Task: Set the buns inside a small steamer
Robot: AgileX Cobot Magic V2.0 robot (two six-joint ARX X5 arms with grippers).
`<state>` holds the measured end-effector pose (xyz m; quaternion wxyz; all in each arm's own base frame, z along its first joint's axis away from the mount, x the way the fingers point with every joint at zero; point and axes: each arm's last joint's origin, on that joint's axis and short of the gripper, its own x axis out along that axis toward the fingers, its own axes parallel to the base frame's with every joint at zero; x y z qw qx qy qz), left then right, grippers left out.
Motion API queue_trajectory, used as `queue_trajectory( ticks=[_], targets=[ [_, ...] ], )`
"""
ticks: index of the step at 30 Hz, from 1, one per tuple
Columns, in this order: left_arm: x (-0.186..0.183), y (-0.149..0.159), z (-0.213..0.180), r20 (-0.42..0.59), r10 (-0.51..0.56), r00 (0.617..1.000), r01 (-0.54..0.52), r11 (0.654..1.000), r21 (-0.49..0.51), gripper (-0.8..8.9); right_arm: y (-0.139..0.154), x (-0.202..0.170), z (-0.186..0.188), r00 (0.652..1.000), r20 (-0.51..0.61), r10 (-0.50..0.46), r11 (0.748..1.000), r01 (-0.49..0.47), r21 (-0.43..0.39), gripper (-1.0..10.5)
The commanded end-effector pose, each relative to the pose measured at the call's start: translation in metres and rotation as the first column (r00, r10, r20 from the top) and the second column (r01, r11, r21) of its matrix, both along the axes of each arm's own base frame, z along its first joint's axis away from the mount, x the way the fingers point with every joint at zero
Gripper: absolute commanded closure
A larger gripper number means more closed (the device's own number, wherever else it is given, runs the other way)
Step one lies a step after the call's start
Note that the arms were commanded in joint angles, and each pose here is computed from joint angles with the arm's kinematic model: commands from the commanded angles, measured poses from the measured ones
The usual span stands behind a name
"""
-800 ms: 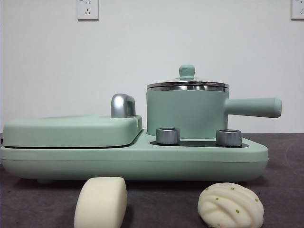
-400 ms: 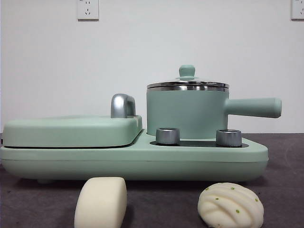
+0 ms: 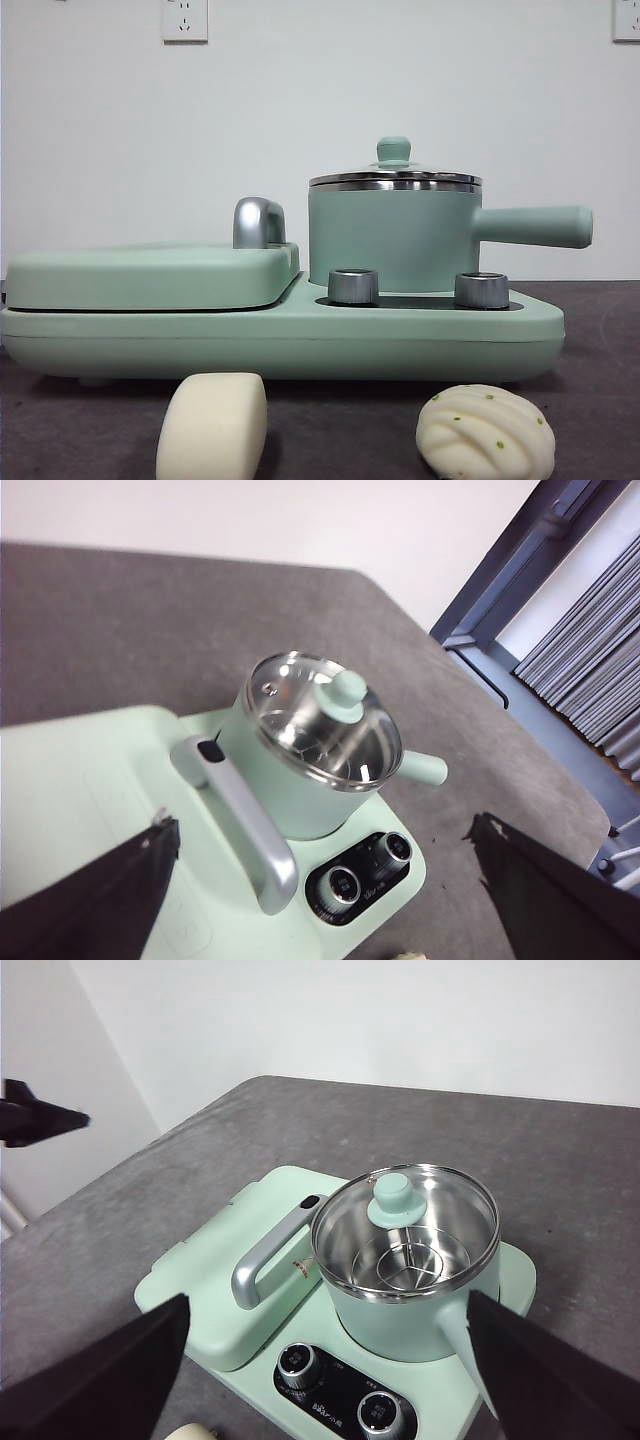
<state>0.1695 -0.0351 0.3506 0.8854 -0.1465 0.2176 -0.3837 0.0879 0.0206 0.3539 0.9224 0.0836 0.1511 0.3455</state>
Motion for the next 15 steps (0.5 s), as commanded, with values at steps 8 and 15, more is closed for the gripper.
queue_trajectory(
  ticks=[8, 15],
  targets=[
    [0.060, -0.014, 0.012, -0.115, -0.025, 0.993, 0.024, 1.000, -0.012, 3.36, 0.000, -0.001, 0.005, 1.000, 0.023, 0.006, 1.000, -0.006, -0.004, 5.1],
    [0.111, -0.048, 0.020, -0.179, -0.120, 0.977, 0.129, 0.991, 0.042, 3.36, 0.000, -0.001, 0.005, 1.000, 0.023, 0.006, 1.000, -0.006, -0.003, 5.1]
  ],
)
